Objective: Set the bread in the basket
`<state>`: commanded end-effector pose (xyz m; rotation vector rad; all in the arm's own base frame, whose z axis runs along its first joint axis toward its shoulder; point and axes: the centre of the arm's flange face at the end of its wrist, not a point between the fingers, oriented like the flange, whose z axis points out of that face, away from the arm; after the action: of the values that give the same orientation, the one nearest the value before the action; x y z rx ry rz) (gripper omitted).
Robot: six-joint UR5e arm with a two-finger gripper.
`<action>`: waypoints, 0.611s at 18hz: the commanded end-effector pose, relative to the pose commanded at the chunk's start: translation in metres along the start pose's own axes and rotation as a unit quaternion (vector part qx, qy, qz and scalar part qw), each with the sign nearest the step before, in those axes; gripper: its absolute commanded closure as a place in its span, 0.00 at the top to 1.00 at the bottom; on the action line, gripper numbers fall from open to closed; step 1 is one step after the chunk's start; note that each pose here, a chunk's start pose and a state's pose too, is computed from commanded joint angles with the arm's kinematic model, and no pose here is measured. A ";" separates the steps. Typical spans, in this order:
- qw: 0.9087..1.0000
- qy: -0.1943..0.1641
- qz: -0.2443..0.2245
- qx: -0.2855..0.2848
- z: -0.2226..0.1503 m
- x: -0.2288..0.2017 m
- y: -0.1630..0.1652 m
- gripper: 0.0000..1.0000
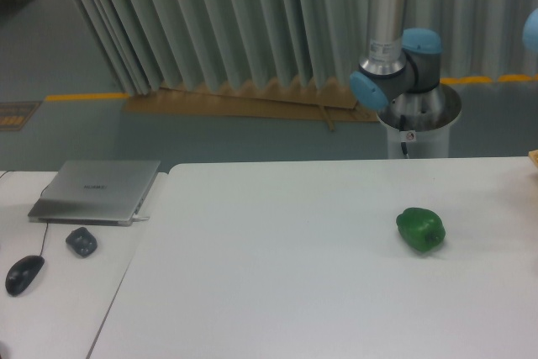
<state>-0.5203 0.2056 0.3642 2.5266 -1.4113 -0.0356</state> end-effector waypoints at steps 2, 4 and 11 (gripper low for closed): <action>1.000 -0.004 -0.014 0.010 0.008 0.000 0.001 1.00; 0.994 -0.048 -0.066 0.066 0.020 0.000 0.003 1.00; 0.993 -0.058 -0.076 0.069 0.017 0.003 0.008 1.00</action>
<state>-0.5282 0.1955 0.3495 2.7837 -1.3004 -0.1178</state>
